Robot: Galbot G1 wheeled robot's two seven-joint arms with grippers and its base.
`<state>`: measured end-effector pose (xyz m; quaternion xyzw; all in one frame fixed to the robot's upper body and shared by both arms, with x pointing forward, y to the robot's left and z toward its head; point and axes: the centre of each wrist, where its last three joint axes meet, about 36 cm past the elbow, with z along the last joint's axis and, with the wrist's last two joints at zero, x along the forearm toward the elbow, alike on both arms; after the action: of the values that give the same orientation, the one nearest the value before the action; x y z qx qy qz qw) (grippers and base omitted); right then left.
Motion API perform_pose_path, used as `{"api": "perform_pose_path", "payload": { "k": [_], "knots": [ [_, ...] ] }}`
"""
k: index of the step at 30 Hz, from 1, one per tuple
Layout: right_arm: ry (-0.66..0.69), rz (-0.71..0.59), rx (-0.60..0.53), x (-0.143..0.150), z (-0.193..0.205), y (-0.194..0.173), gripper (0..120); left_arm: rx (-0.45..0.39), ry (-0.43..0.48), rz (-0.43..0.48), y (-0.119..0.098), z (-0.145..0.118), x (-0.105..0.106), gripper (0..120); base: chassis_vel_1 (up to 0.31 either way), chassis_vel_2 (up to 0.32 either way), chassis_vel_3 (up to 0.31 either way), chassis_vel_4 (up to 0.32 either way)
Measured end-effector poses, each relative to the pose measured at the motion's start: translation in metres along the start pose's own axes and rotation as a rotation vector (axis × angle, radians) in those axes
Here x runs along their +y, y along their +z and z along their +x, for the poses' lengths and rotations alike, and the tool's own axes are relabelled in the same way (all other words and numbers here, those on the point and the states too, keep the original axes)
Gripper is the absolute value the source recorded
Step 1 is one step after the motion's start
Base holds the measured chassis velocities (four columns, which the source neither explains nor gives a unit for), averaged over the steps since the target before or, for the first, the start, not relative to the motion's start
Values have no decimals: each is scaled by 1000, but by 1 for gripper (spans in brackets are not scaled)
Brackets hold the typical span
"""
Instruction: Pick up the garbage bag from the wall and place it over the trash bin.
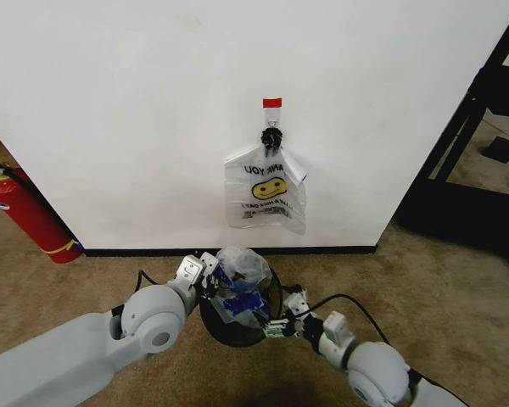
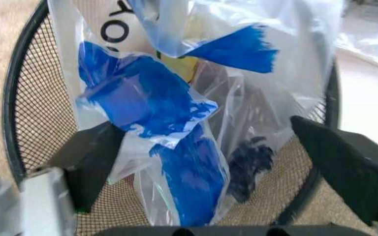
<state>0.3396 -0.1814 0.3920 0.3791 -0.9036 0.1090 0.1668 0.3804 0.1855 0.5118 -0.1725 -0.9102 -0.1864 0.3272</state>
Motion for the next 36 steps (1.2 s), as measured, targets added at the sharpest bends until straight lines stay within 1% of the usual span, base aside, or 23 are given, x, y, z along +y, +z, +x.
{"api": "perform_pose_path", "payload": {
  "k": [1,3,4,5,6,7,10,11,12,14,15,17,19,20,21,23,25,32,36],
  "knots": [
    [-1,4,2,0,-1,0,89,0,0,0,0,0,0,5,0,0,0,0],
    [-5,20,26,0,-8,0,77,2,2,0,0,0,0,5,0,0,0,0],
    [-4,27,38,0,-9,0,74,3,2,0,0,0,0,5,0,0,0,0],
    [-2,31,48,-1,-9,0,71,4,3,0,0,0,1,5,0,0,0,0],
    [-2,31,48,-1,-9,0,71,4,3,0,0,0,1,5,0,0,0,0],
    [0,36,59,-2,-8,1,64,5,4,1,0,0,0,5,0,0,0,0],
    [5,33,81,-5,-5,2,52,6,6,2,1,0,0,5,0,0,0,0],
    [4,31,83,-5,-3,2,47,6,7,2,1,0,0,5,0,0,0,0],
    [4,31,83,-5,-3,2,47,6,7,2,1,0,0,5,0,0,0,0],
    [2,27,84,-3,-1,2,41,7,8,4,1,0,0,5,0,0,0,0],
    [1,26,85,-2,0,2,34,10,9,8,0,-1,0,5,0,0,0,0],
    [3,25,84,-2,0,2,26,13,12,14,0,-1,-1,5,0,0,0,0],
    [4,25,83,-1,0,2,24,14,13,15,0,-1,-1,5,0,0,0,0],
    [4,25,81,-1,0,2,18,16,15,20,0,-1,-2,5,0,0,0,0],
    [4,25,80,-1,0,2,18,17,15,22,-1,-1,-2,5,0,0,0,0],
    [3,26,72,1,1,-1,6,28,14,38,-1,-3,-1,5,0,0,0,0],
    [0,25,61,2,3,-4,0,36,8,48,-2,-6,0,5,0,0,0,0],
    [-14,24,49,8,11,-9,0,46,5,71,-4,-8,3,5,0,0,0,0],
    [-35,49,26,12,25,-13,0,48,-4,100,-12,-14,5,5,0,0,0,0]
  ]
}}
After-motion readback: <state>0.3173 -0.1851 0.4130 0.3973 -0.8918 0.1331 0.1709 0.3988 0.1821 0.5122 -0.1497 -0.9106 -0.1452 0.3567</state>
